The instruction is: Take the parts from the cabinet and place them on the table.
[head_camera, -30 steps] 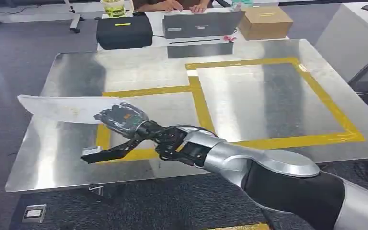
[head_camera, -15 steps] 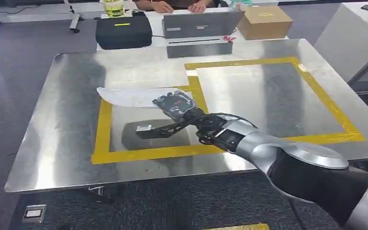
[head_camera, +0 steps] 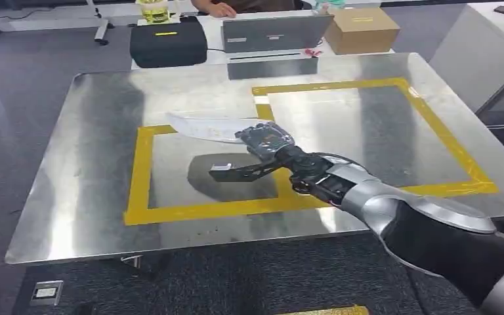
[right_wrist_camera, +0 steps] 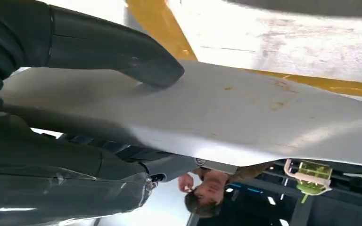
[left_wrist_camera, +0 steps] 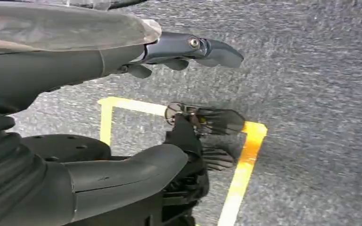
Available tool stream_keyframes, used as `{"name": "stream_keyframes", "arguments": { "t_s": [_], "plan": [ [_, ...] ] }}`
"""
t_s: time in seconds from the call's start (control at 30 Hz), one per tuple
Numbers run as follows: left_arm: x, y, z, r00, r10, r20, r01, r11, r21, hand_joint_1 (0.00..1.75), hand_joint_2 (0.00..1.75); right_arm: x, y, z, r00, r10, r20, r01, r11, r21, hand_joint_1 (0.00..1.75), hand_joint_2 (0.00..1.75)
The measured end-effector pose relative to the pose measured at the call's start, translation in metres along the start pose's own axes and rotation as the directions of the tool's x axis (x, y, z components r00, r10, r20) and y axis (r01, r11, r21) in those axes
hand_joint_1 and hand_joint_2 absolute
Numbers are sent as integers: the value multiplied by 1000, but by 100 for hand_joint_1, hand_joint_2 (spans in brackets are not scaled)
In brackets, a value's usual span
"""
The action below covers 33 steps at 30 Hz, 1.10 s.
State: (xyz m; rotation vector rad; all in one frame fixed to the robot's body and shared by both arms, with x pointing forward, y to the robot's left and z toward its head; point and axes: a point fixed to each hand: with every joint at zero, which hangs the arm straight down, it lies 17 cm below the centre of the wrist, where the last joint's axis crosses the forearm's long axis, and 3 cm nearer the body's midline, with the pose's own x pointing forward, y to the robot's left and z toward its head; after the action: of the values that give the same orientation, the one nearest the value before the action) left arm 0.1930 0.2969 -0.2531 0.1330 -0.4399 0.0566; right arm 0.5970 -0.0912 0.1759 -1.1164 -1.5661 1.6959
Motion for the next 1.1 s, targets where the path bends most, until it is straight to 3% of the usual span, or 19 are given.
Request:
{"name": "stream_keyframes", "arguments": {
  "t_s": [0.3,1.1],
  "plan": [
    [7,4,-1,999,46,27,-46,999,18,0,175,1,4,2,1000,-31,2,31,1000,2,175,175],
    [1,19,-3,997,71,-13,-69,993,98,0,175,8,16,8,997,-81,9,81,997,14,175,175]
  ]
}}
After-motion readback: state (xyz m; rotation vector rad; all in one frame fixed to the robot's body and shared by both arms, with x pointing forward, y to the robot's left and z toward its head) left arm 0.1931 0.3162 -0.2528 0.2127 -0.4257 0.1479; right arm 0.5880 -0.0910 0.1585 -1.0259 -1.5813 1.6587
